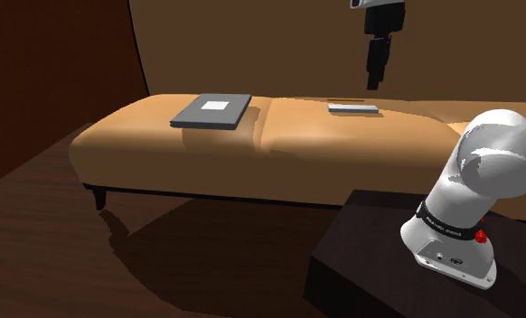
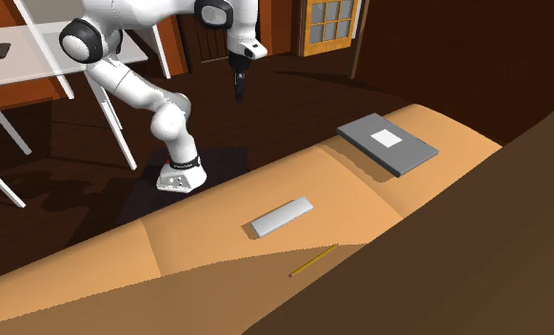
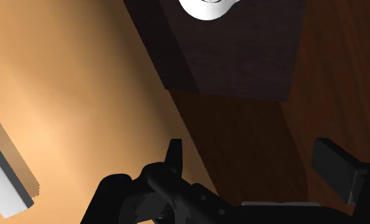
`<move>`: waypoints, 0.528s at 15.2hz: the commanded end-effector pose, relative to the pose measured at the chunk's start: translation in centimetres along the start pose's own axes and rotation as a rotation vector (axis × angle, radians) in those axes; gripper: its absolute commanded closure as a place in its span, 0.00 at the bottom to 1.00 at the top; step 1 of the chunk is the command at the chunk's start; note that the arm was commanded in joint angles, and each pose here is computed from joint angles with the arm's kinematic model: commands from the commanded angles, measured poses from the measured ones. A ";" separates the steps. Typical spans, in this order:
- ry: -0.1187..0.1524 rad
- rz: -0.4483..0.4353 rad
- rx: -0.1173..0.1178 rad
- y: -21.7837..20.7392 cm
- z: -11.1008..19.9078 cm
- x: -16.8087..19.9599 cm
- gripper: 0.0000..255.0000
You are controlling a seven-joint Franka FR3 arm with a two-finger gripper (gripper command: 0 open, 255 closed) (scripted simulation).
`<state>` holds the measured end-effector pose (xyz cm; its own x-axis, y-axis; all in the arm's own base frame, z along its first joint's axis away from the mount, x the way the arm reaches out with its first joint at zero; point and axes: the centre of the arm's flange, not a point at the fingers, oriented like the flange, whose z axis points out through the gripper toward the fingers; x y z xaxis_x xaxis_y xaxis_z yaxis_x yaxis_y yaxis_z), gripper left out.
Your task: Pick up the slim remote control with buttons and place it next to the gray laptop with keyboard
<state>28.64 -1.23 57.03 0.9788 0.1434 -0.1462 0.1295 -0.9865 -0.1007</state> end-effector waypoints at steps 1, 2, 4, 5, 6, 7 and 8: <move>0.000 0.000 0.000 0.0 0.0 0.0 0.00; 0.003 -0.007 -0.001 1.2 0.5 0.2 0.00; 0.009 -0.020 -0.002 3.6 1.4 0.5 0.00; 0.013 -0.026 -0.002 4.8 1.8 0.7 0.00; 0.016 -0.033 -0.003 6.1 2.3 0.9 0.00; 0.019 -0.039 -0.003 7.3 2.7 1.1 0.00; 0.022 -0.046 -0.004 8.5 3.2 1.3 0.00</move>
<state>30.13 -8.00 53.17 0.9759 0.1792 -0.1249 0.1667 -0.9805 -0.1038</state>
